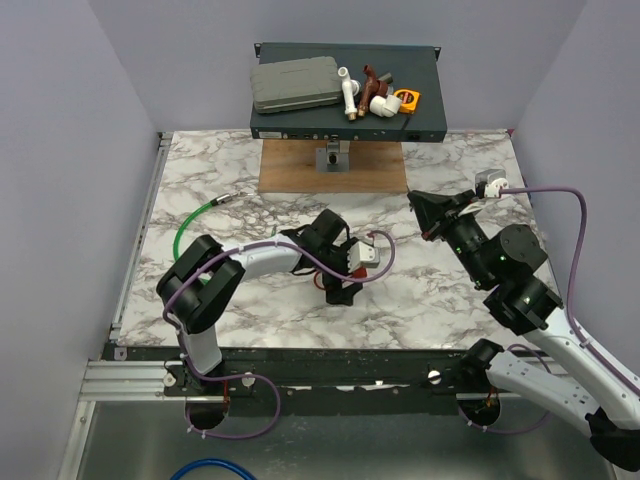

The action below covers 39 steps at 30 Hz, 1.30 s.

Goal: Unlock with the key
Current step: Pick up the lock from the center of the board.

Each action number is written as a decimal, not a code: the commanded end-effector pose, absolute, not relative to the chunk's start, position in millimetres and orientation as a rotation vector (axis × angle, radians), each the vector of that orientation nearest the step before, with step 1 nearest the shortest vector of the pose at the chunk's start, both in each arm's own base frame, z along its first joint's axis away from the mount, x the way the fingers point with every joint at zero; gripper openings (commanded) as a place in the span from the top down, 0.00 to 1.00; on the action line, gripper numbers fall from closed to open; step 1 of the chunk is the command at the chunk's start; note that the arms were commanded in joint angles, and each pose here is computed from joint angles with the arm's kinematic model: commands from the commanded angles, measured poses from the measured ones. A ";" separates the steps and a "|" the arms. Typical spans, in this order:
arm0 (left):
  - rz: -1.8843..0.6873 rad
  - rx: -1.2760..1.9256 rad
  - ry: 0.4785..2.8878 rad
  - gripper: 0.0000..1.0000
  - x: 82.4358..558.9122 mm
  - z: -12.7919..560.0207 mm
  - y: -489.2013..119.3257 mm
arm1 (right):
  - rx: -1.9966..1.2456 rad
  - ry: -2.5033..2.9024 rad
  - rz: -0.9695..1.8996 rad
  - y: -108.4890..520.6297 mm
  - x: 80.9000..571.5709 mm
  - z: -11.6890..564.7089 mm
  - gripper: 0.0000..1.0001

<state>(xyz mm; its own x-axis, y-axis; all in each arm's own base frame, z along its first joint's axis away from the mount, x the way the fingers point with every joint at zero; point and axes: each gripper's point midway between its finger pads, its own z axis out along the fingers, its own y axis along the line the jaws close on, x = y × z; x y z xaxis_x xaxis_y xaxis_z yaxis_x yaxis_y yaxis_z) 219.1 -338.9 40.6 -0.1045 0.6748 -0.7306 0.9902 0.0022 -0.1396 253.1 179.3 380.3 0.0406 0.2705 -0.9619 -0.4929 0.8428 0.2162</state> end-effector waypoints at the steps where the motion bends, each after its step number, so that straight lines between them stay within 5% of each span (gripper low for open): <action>1: -0.960 1.749 1.752 0.02 208.8 63.7 -340.3 | -0.176 1.412 0.580 174.3 252.8 385.9 0.99; 11: -0.918 1.655 1.744 0.01 240.6 88.8 -359.1 | -0.170 1.404 0.567 172.6 254.3 382.5 0.99; 26: -0.849 1.614 1.820 0.01 264.9 37.6 -365.8 | -0.161 1.387 0.534 162.6 251.3 402.5 0.99; 39: -0.732 1.635 1.813 0.29 273.3 6.5 -351.2 | -0.173 1.424 0.515 163.0 252.9 392.3 0.99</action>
